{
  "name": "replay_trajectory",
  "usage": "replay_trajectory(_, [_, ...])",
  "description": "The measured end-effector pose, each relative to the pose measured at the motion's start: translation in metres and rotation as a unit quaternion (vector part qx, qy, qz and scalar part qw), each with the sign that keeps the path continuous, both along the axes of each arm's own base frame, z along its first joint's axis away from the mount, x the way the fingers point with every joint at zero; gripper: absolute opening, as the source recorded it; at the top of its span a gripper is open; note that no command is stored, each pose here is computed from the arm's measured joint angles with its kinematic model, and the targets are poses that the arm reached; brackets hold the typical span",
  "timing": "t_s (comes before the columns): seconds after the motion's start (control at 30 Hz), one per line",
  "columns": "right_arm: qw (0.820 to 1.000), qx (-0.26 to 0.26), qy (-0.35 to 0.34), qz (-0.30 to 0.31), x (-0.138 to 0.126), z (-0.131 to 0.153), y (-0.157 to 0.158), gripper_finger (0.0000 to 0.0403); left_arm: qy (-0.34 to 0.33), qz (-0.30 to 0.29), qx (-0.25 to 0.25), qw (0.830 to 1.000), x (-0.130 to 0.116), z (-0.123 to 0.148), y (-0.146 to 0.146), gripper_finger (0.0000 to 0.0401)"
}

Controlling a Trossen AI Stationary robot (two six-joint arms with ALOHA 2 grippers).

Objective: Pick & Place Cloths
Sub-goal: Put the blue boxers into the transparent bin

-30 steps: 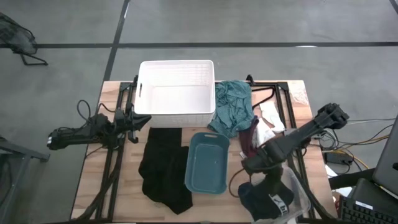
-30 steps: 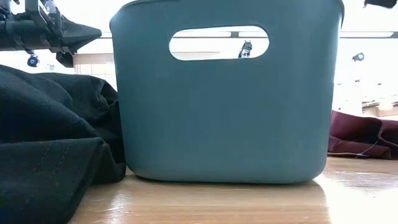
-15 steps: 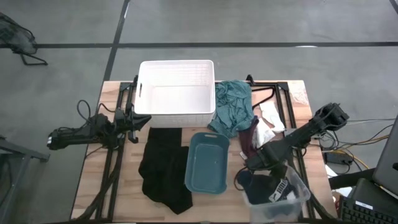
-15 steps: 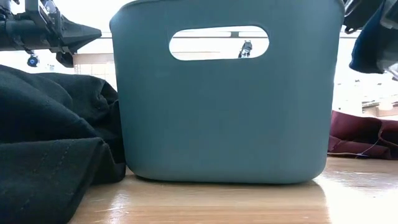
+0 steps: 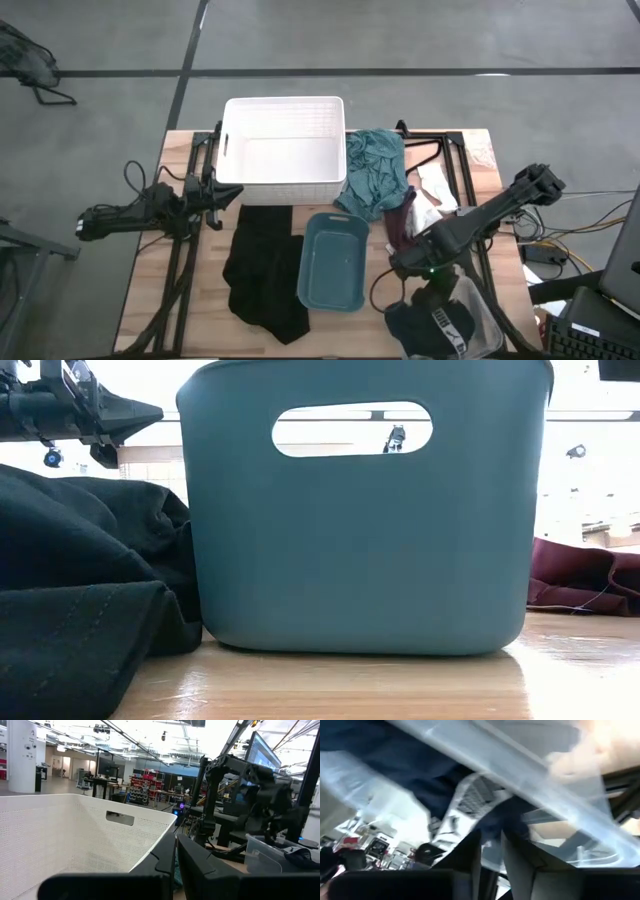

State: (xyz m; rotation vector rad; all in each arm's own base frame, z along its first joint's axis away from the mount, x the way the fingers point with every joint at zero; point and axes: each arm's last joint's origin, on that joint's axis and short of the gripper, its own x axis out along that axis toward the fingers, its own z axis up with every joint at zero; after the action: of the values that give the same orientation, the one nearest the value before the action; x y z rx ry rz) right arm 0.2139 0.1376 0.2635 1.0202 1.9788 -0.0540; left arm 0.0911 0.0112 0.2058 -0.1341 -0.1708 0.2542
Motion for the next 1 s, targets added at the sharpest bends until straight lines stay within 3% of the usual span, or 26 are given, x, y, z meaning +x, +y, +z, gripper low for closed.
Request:
replay_trajectory(0.2, [0.998,0.029,-0.052,0.027,0.005,0.026,0.004,0.0142,0.000,0.000,0.000,1.000,0.000,0.000,0.000,0.0023])
replay_trajectory(0.4, [0.981,-0.100,-0.136,0.098,0.001,0.038,-0.007,0.0193,0.000,0.000,0.000,1.000,0.000,0.000,0.000,0.0023])
replay_trajectory(0.47, [0.973,-0.119,-0.155,0.126,0.002,0.036,-0.010,0.0201,0.000,0.000,0.000,1.000,0.000,0.000,0.000,0.0023])
replay_trajectory(0.73, [0.954,-0.094,-0.189,0.213,0.002,0.011,-0.014,0.0201,0.000,0.000,0.000,1.000,0.000,0.000,0.000,0.0023])
replay_trajectory(1.0, [0.937,-0.061,-0.227,0.260,0.005,-0.005,-0.011,0.0187,0.000,0.000,0.000,1.000,0.000,0.000,0.000,0.0023])
